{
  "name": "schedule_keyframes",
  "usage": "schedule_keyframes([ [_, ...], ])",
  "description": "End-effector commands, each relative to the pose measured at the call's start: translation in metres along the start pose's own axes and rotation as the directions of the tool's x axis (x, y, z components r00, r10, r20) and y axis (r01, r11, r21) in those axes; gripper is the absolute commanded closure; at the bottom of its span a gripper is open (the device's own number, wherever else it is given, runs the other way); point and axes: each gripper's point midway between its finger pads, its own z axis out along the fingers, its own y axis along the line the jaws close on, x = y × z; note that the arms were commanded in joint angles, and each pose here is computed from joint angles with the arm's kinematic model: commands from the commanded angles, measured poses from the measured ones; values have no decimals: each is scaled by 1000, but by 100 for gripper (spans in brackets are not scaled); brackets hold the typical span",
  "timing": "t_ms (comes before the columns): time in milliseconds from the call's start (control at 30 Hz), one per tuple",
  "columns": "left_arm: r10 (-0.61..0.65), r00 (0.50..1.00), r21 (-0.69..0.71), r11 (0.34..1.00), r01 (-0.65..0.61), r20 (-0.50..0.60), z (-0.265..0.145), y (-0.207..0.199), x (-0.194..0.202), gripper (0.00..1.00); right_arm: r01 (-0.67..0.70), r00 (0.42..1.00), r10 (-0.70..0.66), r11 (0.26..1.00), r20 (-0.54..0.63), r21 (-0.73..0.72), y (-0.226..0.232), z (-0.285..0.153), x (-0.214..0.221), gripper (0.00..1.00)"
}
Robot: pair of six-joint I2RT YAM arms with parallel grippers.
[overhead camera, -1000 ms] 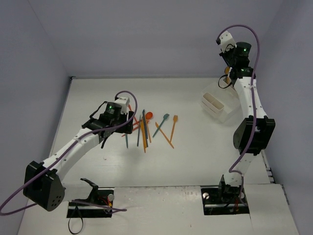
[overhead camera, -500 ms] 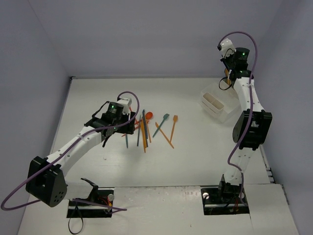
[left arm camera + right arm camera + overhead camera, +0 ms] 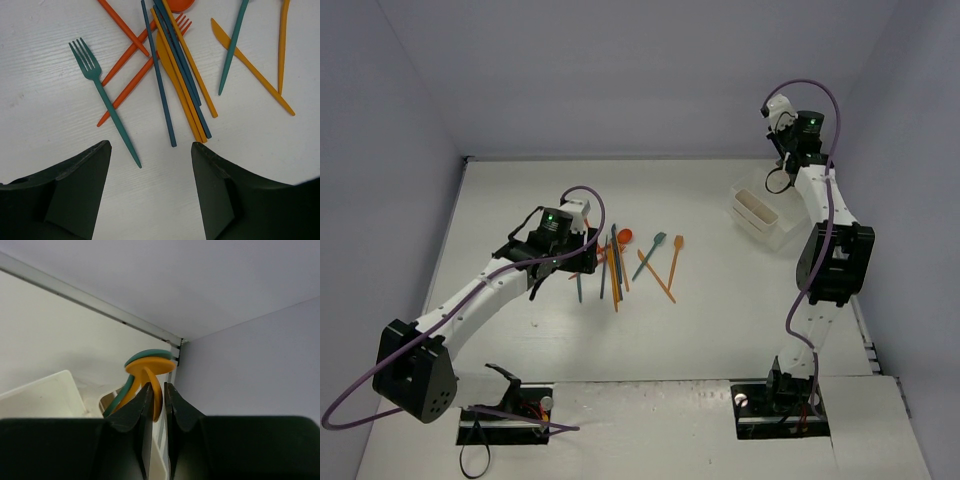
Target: Sort the eating utensils into containers
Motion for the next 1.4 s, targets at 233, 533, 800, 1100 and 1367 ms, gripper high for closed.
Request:
schedule_keyframes([
  [233, -26, 993, 46, 999, 21, 116, -16, -8, -27, 38, -84, 975, 67, 994, 214, 70, -39, -54, -77, 59],
  [533, 32, 994, 97, 994, -42, 103, -11, -22, -50, 38, -302, 879, 265, 953, 396, 33, -57, -153, -141, 39],
  [800, 174, 983, 140, 976, -165, -52, 19, -27, -46, 43, -548, 759, 553, 828, 344, -120, -8, -207, -105, 38],
  [1100, 258, 951, 102, 964, -244, -169, 67, 5, -40, 68, -711, 624, 739, 672, 255, -207, 47, -252, -58, 37],
  [1367, 283, 934, 102, 958, -266, -219, 104, 25, -37, 72, -695, 606, 768, 639, 210, -329, 84, -274, -59, 37],
])
